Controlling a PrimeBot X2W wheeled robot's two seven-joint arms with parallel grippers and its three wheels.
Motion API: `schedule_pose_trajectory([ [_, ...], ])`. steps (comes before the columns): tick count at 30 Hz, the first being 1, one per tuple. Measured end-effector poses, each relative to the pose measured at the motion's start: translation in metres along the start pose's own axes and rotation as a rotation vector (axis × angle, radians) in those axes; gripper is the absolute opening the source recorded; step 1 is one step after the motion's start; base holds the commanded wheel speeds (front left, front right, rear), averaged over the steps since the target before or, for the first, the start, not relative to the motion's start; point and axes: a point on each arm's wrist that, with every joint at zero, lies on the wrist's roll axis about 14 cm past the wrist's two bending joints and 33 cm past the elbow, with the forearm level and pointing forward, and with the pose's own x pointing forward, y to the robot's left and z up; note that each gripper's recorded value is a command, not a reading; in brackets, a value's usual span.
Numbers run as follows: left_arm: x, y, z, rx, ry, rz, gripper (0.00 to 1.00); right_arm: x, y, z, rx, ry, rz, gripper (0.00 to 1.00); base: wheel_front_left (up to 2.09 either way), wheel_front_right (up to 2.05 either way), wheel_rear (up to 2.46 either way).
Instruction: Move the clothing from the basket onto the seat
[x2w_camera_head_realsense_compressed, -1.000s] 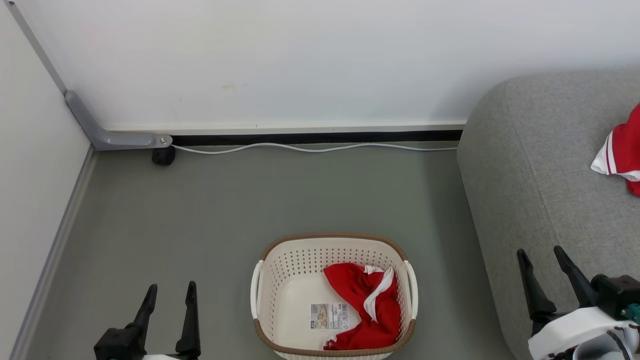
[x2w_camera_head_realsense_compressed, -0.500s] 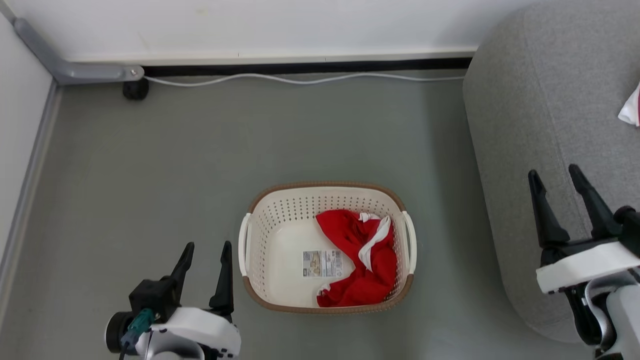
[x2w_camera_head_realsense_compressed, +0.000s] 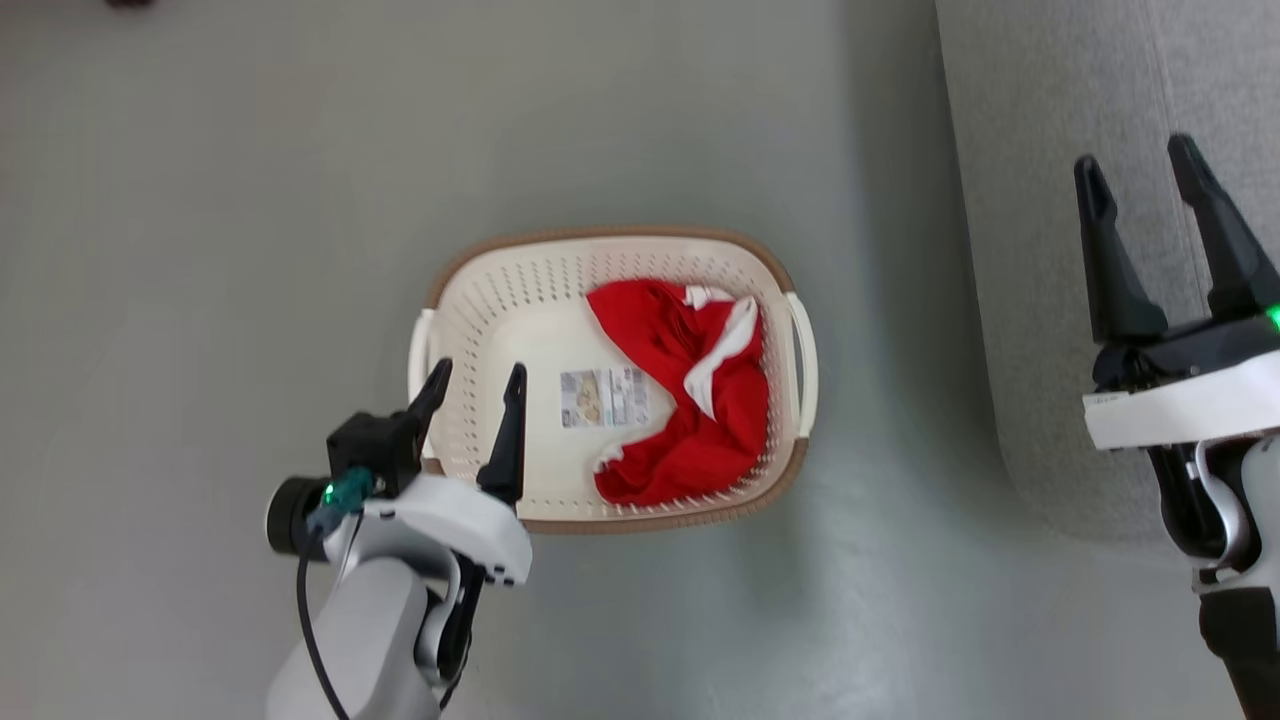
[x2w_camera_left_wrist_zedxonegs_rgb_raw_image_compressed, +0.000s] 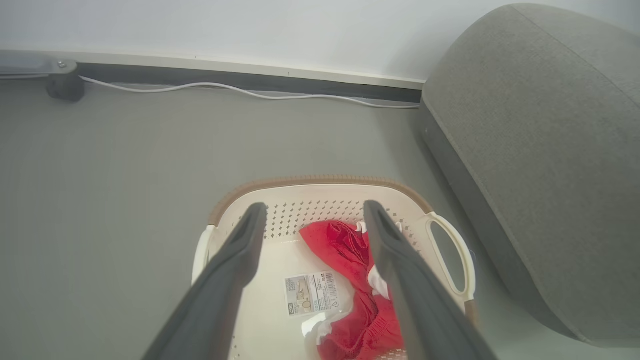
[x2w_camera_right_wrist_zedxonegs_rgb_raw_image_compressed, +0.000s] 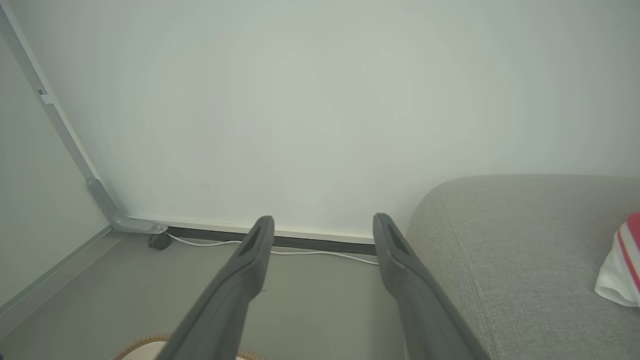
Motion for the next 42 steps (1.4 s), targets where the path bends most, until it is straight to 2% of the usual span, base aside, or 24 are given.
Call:
schedule_pose_trajectory([
  [8,0.053,-0.026,-0.035,-0.015,0.111,-0.115,1.0,0.015,-0.007,-0.015,0.001,0.007,0.003,1.0,0.0,0.0,0.0],
  [17,0.093,-0.057,-0.081,-0.023,0.256,-0.258,1.0,0.025,-0.014,-0.025,-0.01,0.012,-0.002,1.0,0.0,0.0,0.0],
  [32,0.11,-0.09,-0.158,-0.012,0.549,-0.391,1.0,0.03,-0.022,-0.036,-0.012,0.024,-0.016,1.0,0.0,0.0,0.0],
  [42,0.117,-0.107,-0.185,-0.05,0.621,-0.43,1.0,0.03,-0.027,-0.049,-0.017,0.052,-0.031,1.0,0.0,0.0,0.0],
])
